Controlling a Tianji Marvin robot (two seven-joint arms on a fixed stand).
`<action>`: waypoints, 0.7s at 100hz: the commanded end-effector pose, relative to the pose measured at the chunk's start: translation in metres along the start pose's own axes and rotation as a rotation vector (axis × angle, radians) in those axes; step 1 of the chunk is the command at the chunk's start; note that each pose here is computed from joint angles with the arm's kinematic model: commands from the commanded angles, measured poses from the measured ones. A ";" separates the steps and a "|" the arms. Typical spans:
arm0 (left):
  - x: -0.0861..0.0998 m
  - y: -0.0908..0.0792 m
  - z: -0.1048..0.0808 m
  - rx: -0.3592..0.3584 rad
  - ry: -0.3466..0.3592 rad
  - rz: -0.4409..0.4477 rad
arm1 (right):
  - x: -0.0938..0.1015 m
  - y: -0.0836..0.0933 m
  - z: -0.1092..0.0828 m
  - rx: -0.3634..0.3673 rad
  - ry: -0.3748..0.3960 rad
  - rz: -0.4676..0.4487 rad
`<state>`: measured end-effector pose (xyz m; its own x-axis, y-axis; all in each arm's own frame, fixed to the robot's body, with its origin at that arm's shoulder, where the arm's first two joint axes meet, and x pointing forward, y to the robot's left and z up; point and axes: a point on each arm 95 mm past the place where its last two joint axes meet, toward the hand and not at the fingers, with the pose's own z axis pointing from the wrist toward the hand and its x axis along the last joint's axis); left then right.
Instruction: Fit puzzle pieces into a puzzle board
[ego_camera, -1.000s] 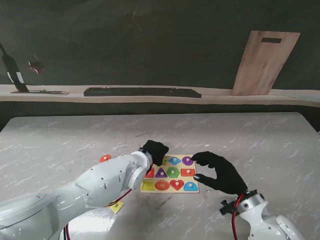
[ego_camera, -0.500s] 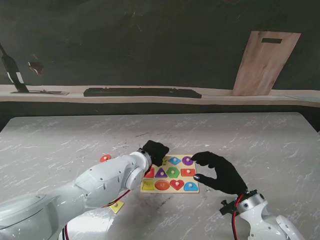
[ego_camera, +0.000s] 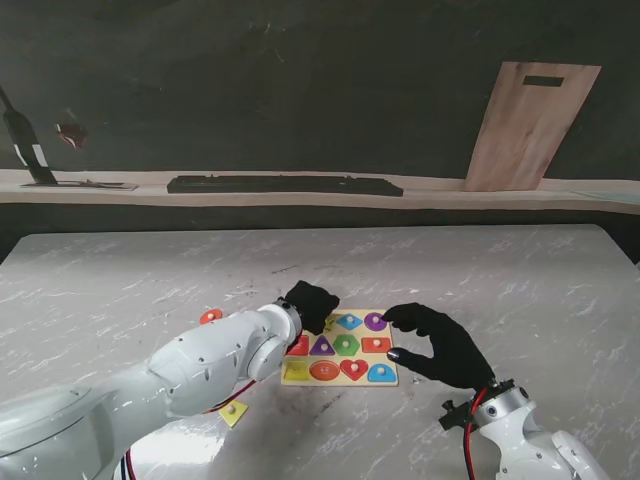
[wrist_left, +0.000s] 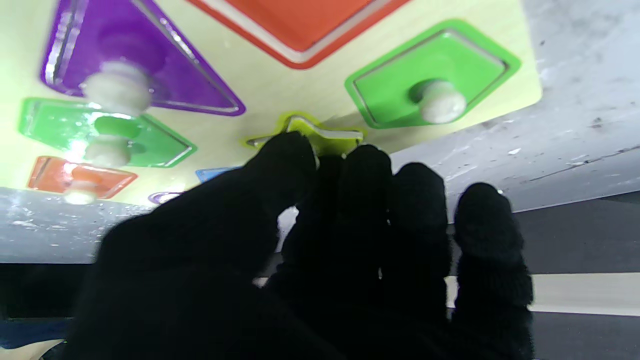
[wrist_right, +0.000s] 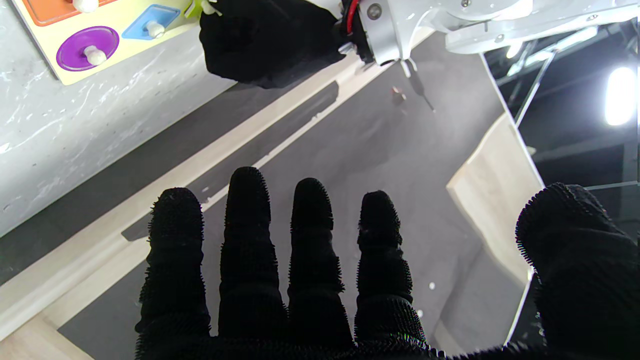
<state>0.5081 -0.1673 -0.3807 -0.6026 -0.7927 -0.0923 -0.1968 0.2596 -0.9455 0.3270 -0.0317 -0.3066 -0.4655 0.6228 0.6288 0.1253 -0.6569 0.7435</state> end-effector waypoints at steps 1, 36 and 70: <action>-0.004 0.006 -0.002 -0.016 -0.001 0.007 | 0.001 -0.003 -0.001 0.004 0.002 0.005; -0.003 0.006 -0.003 -0.012 0.002 0.006 | 0.001 -0.003 -0.002 0.003 0.002 0.005; -0.002 0.008 -0.002 -0.007 0.010 -0.001 | 0.002 -0.003 -0.002 0.003 0.002 0.004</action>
<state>0.5079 -0.1650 -0.3816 -0.6102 -0.7870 -0.0916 -0.1888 0.2567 -0.9479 0.3269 -0.0321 -0.3067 -0.4655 0.6233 0.6284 0.1248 -0.6567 0.7438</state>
